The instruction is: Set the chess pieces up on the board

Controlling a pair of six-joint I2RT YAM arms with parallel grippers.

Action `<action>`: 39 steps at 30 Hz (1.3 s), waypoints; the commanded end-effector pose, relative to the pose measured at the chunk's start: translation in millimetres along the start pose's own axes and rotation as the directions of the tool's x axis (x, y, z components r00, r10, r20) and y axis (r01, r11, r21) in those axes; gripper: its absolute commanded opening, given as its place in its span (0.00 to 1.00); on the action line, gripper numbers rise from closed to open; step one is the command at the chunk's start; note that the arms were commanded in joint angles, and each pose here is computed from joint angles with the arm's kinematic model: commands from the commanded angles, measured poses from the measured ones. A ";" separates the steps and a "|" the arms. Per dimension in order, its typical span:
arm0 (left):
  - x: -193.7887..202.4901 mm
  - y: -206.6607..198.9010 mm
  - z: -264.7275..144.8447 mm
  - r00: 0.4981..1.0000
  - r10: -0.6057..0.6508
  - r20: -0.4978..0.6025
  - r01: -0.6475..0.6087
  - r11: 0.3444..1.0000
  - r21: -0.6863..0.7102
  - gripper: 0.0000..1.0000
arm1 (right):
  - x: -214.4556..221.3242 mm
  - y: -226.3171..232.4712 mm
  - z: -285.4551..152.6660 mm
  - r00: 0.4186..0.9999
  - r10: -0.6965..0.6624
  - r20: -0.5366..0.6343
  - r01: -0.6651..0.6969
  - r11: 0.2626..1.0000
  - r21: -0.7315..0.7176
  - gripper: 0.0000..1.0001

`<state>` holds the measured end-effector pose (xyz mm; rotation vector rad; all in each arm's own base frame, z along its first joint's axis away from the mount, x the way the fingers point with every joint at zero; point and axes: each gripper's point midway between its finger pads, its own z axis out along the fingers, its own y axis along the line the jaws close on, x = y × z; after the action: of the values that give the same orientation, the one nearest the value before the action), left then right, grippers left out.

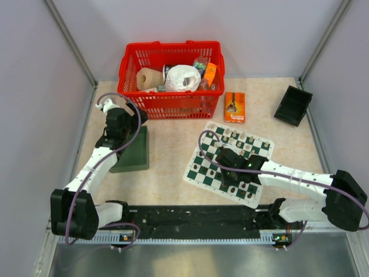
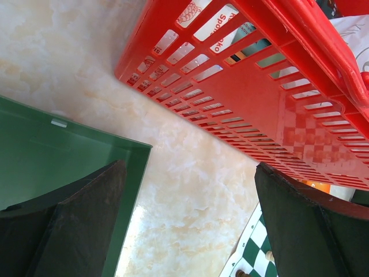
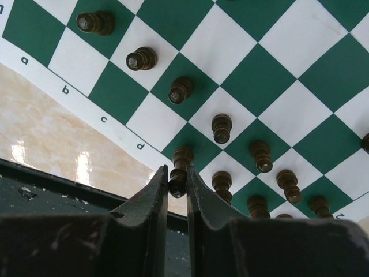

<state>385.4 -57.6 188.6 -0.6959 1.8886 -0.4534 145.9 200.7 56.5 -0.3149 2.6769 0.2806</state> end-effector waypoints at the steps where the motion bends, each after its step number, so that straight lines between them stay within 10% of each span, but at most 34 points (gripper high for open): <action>1: -11.0 -9.3 -0.8 0.999 -0.007 0.038 0.005 0.999 0.042 0.99 | -1.9 0.5 -0.3 1.000 -0.014 0.013 0.014 1.000 0.012 0.12; 39: -10.2 -8.1 -1.0 0.999 -0.005 0.037 0.004 0.999 0.039 0.99 | -28.7 -7.1 -25.5 0.992 0.000 0.124 -0.006 0.999 0.049 0.36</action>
<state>386.1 -58.1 189.9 -0.6930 1.8839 -0.4585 146.5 193.2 54.8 -0.3319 2.6790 0.2259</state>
